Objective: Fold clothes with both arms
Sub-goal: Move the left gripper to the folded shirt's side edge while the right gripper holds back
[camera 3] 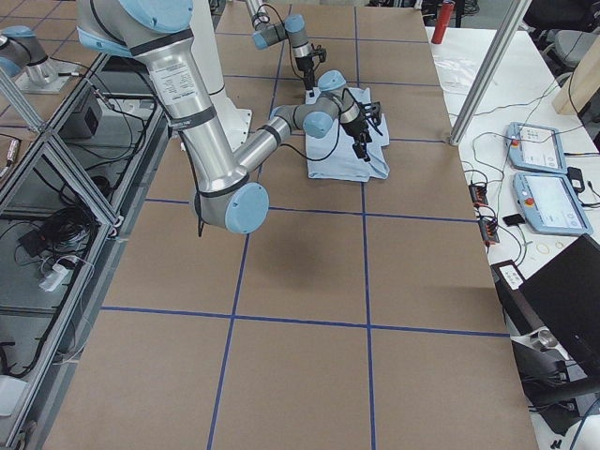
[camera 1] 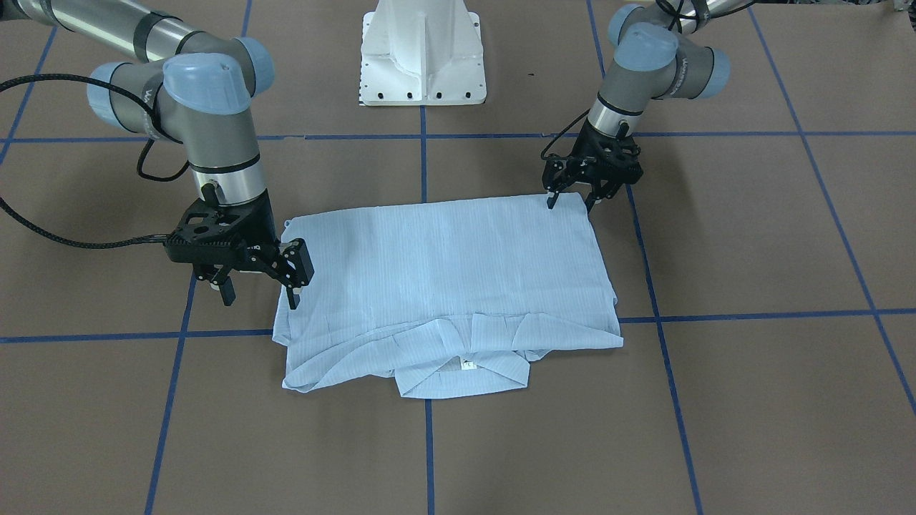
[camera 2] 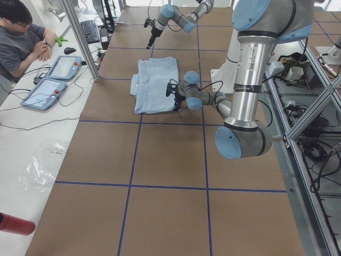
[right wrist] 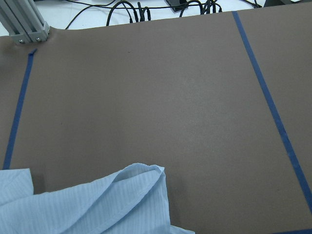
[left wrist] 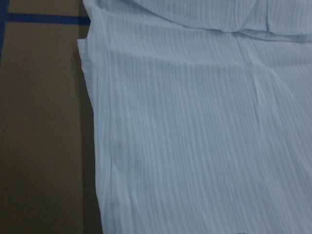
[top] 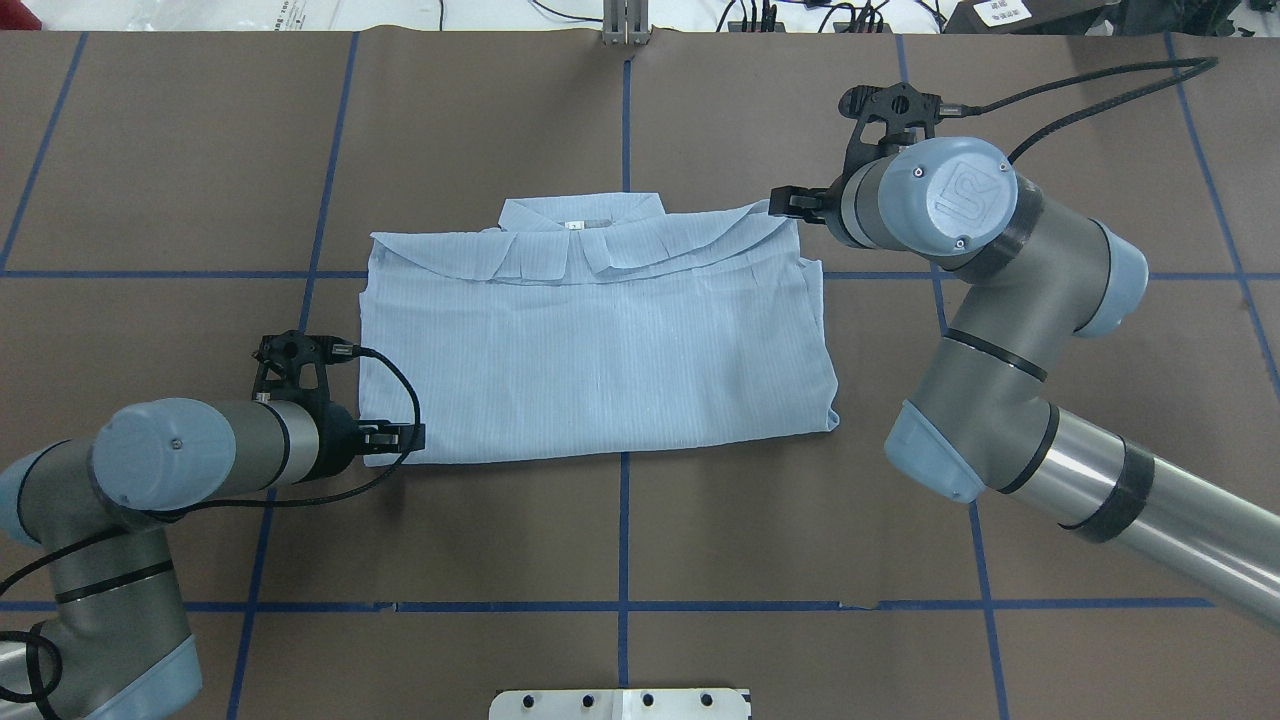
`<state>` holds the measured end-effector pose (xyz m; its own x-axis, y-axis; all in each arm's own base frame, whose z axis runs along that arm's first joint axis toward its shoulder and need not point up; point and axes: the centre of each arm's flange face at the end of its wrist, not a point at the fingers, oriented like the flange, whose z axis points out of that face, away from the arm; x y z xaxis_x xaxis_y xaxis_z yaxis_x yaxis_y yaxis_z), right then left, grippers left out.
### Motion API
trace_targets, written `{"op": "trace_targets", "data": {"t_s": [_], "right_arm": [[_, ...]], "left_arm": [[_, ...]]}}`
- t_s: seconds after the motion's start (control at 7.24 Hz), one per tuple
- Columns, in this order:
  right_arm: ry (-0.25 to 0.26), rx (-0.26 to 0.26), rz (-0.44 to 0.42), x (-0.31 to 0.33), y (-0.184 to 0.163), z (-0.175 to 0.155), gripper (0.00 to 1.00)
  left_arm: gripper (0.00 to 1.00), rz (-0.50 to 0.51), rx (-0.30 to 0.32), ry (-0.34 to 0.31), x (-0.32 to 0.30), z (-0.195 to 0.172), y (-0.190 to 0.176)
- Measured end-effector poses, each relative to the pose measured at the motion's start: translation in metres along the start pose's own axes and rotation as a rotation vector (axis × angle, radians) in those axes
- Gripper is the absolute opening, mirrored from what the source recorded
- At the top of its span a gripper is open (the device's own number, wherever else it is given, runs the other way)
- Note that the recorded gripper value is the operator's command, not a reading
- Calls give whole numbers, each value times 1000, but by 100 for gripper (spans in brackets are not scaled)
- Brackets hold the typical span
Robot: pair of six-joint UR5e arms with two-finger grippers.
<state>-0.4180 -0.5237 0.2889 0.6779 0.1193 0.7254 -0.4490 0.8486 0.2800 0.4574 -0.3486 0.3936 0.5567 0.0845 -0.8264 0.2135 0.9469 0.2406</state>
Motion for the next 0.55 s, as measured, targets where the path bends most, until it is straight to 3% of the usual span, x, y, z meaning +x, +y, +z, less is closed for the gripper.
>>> {"op": "trace_targets", "data": {"t_s": [0.14, 0.55], "right_arm": [[1, 0, 0, 0, 0, 0, 100], [-1, -1, 0, 0, 1, 0, 100]], "left_arm": [[0, 0, -1, 1, 1, 0, 1], [0, 4, -3, 2, 0, -4, 2]]}}
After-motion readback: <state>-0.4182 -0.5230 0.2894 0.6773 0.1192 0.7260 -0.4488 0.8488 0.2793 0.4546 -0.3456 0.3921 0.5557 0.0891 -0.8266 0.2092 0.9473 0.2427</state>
